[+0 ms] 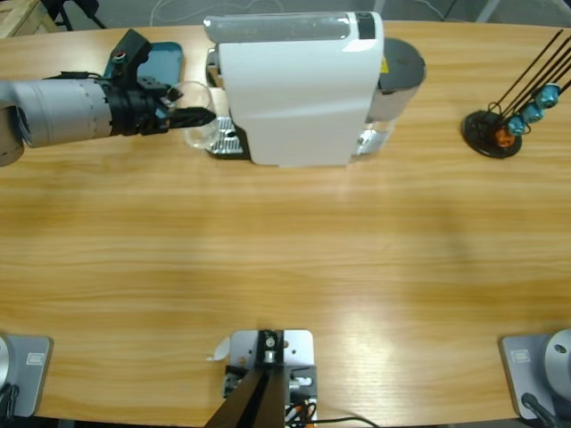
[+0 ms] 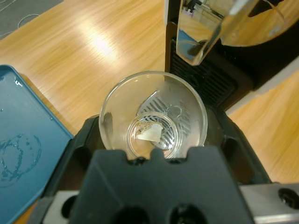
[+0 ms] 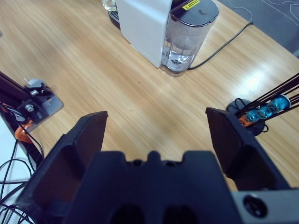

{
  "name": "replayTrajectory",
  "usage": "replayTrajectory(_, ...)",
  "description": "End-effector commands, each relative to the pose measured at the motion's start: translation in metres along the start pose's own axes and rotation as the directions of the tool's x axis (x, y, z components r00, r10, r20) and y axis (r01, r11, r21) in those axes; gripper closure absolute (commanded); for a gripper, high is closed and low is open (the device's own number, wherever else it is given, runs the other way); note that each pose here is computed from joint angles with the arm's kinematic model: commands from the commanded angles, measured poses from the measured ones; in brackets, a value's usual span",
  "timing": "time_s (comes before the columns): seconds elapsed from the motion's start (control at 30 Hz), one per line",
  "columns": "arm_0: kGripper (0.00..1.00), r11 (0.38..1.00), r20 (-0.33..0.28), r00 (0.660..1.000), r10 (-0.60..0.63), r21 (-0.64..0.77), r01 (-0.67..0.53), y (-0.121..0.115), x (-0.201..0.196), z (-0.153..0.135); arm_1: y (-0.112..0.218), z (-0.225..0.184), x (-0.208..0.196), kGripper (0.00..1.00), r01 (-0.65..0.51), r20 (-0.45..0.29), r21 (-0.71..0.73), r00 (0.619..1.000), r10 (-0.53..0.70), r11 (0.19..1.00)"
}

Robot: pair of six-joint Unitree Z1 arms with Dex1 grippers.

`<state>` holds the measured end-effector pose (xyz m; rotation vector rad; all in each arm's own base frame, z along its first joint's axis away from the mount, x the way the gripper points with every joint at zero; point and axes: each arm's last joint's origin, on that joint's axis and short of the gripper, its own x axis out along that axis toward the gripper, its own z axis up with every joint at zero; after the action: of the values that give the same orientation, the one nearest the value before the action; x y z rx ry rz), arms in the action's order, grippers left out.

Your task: Pour coffee

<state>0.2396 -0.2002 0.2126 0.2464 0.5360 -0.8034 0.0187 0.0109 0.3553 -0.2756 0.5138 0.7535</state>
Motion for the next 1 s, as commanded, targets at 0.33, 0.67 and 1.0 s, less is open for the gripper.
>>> replayTrajectory(0.33, 0.754, 0.998, -0.056, 0.996, -0.064, 0.002, 0.064, -0.005, 0.035, -0.006, 0.0, -0.011, 0.002, 0.092, 0.004, -0.012, 0.023, 1.0, -0.004, 1.0)
replayTrajectory(0.67, 0.0, 0.999, -0.065, 0.997, -0.047, 0.011, 0.048, -0.008, 0.032, -0.009, 0.0, -0.011, 0.002, 0.092, 0.006, -0.015, 0.023, 1.0, -0.006, 1.0)
replayTrajectory(1.0, 0.0, 0.999, -0.052, 0.998, -0.022, 0.025, 0.023, -0.008, 0.019, -0.008, 0.0, -0.011, 0.003, 0.092, 0.005, -0.014, 0.025, 1.0, -0.005, 1.0)
